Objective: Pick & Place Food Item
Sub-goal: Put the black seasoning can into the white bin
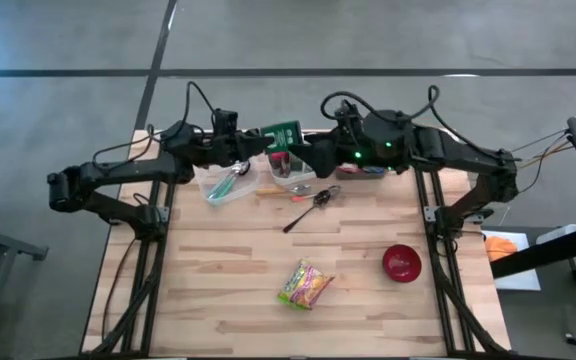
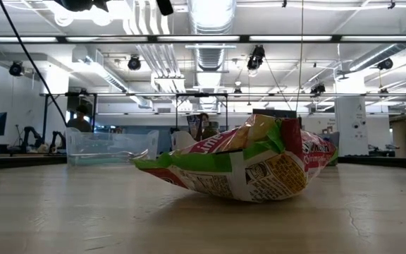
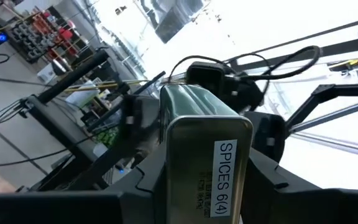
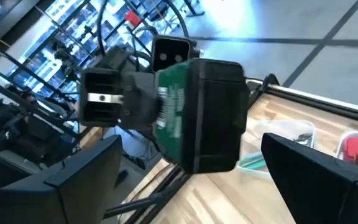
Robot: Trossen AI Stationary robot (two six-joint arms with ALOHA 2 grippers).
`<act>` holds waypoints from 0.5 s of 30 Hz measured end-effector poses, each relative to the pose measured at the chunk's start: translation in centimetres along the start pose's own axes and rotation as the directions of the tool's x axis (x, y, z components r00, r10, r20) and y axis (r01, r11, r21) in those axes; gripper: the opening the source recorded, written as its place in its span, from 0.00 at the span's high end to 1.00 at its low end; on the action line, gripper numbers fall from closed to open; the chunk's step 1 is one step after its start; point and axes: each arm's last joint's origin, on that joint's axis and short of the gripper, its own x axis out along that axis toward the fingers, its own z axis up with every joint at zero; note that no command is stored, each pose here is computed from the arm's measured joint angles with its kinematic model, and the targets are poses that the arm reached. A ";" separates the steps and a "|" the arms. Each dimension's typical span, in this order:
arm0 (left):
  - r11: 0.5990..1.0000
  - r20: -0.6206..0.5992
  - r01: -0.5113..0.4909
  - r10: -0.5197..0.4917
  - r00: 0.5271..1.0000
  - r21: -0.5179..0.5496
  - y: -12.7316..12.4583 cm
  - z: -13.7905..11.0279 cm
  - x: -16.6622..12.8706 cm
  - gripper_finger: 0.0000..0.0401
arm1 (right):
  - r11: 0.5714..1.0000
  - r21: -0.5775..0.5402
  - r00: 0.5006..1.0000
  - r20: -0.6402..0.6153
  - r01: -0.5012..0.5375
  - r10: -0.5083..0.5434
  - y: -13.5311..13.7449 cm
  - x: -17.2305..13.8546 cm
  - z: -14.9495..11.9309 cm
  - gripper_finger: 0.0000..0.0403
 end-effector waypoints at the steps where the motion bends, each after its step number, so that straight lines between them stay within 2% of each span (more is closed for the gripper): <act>1: 1.000 -0.006 0.007 -0.007 1.000 0.001 -0.1 0.0 0.0 0.68 | 1.000 0.002 1.000 -0.006 0.001 -0.001 -0.1 0.2 0.0 0.05; 4: 0.999 -0.032 0.035 -0.035 0.999 0.003 -0.4 0.1 0.1 0.68 | 1.000 0.003 1.000 -0.017 0.010 -0.009 -0.6 0.5 0.2 0.05; 9: 0.999 -0.044 0.041 -0.041 0.998 -0.001 -0.5 -0.1 0.2 0.68 | 0.999 0.007 0.999 -0.016 -0.040 0.040 -0.8 0.8 1.1 0.06; 15: 0.999 -0.042 0.042 -0.042 0.998 0.000 -0.5 -0.1 0.2 0.68 | 0.999 0.001 0.998 -0.037 -0.043 0.043 -1.3 1.2 1.3 0.21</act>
